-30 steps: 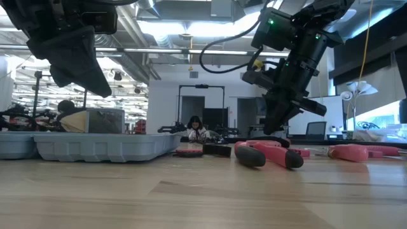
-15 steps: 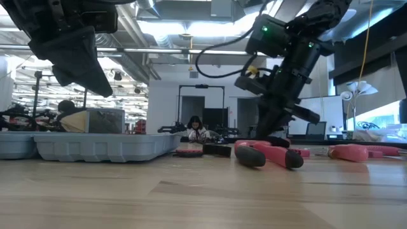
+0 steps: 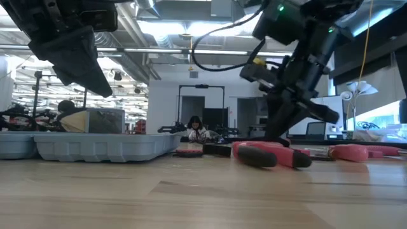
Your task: Prefit tool cases
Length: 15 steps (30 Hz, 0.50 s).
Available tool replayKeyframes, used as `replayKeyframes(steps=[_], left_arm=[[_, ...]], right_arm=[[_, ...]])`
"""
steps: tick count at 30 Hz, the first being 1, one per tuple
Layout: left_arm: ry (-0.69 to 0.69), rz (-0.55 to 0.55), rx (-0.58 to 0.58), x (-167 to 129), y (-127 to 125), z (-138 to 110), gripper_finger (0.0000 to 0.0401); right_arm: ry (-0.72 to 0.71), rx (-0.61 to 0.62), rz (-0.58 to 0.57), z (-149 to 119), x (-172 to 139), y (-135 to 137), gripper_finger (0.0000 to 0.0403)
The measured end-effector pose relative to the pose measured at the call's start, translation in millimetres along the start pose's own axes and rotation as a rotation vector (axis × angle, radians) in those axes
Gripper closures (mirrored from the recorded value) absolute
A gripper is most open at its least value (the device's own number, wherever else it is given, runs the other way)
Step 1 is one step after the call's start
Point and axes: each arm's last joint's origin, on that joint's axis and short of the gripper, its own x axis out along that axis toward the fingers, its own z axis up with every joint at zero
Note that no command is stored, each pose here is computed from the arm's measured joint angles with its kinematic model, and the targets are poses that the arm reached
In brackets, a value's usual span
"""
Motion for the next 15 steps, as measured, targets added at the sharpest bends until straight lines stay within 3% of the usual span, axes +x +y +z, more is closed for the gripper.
replayKeyframes(steps=[8,15], left_arm=[[0.000,0.000,0.001,0.1,0.0,0.0,0.0401],[0.000,0.000,0.009,0.1,0.0,0.0,0.0401]], right_arm=[[0.013,0.027,-0.091,-32.1,-5.3,-3.9,0.0403],[0.011,0.101,-0.070,-50.9,-7.5,-1.3,0.0403]])
